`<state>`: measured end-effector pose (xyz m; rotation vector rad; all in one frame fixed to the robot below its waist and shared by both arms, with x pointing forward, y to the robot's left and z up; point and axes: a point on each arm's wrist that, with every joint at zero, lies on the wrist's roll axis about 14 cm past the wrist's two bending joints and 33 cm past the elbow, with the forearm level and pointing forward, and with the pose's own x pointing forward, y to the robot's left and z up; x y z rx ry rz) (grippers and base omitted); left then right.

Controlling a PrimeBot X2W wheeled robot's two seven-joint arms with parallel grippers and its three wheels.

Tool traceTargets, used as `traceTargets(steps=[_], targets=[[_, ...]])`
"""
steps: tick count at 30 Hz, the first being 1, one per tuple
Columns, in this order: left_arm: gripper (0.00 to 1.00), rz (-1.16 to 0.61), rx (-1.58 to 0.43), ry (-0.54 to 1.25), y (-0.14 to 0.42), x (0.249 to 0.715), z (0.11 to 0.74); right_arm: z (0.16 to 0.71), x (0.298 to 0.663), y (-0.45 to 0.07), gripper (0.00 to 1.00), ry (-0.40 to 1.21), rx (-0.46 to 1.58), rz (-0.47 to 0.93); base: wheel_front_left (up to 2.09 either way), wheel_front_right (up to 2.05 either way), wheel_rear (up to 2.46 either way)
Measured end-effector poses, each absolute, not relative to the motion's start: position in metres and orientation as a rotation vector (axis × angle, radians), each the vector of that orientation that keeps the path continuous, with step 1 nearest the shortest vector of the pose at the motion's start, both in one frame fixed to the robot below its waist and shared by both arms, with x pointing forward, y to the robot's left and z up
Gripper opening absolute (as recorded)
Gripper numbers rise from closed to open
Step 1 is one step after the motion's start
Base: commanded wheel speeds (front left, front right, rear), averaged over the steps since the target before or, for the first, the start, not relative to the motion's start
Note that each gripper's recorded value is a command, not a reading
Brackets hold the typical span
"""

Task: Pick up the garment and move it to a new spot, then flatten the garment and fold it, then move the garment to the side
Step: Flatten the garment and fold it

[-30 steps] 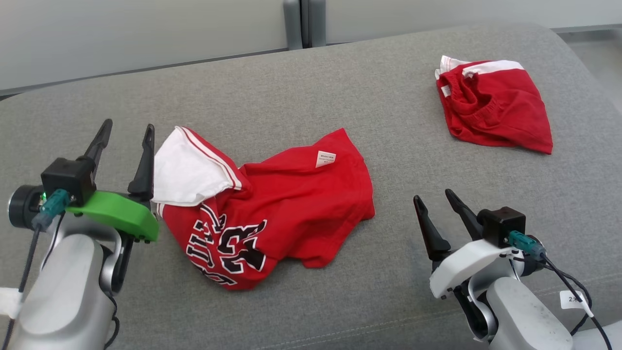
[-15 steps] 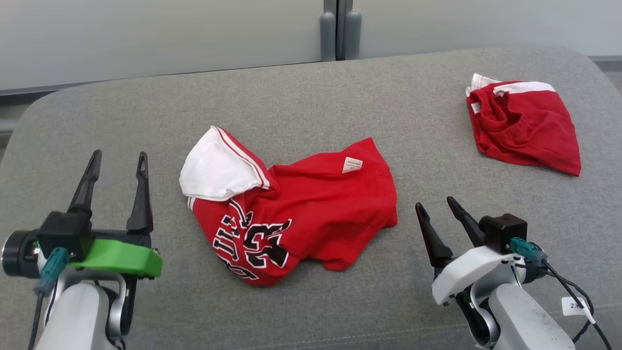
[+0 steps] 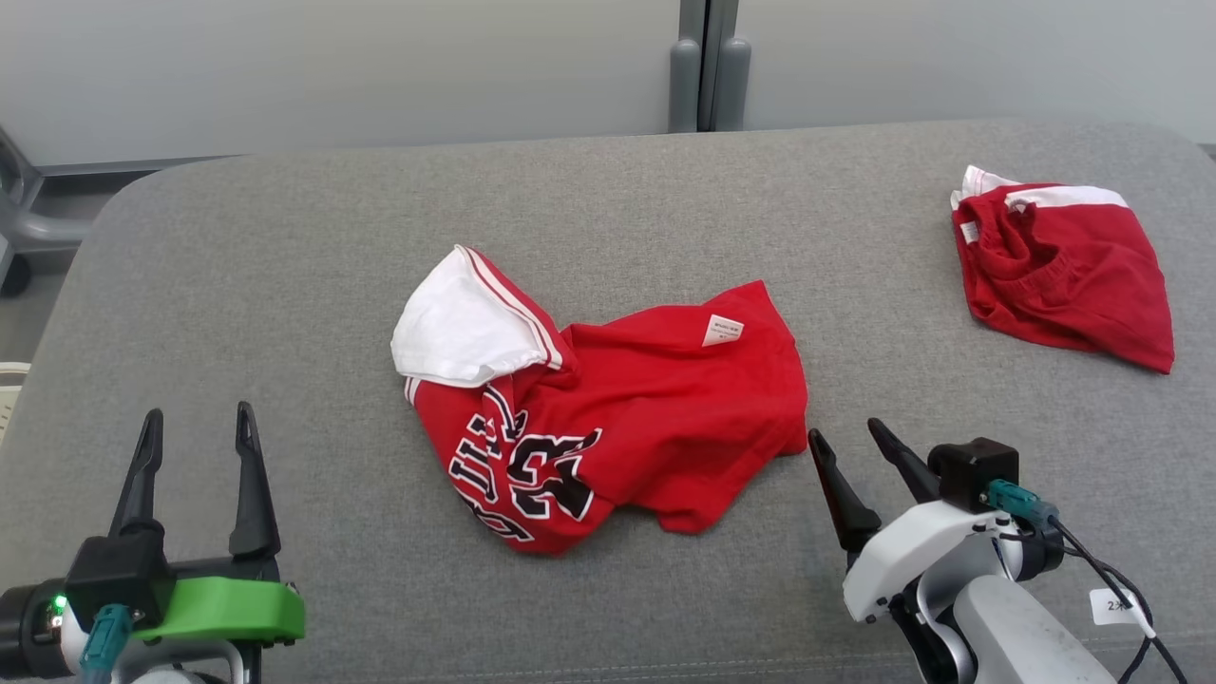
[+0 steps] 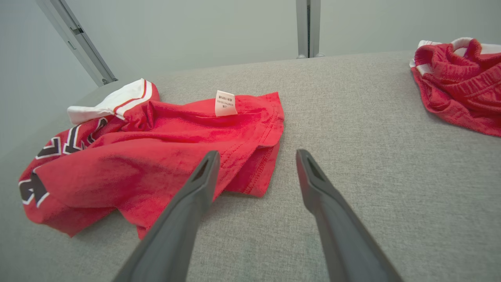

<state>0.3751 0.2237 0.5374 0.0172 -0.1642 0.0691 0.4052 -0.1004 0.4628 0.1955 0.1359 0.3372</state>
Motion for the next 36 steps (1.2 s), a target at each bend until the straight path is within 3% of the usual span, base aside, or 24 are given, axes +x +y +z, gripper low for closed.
traceTargets(steps=[16, 36], targets=[[1.0, 0.169, 0.022, -0.025, 0.253, 0.345, 0.492, 0.44, 0.399, -0.074, 1.0, 0.296, 0.207, 0.415, 0.0, 0.0, 0.0], [1.0, 0.207, -0.004, -0.026, 0.262, 0.334, 0.491, 0.414, 0.409, -0.045, 1.0, 0.439, 0.244, 0.475, 0.0, 0.0, 0.0]])
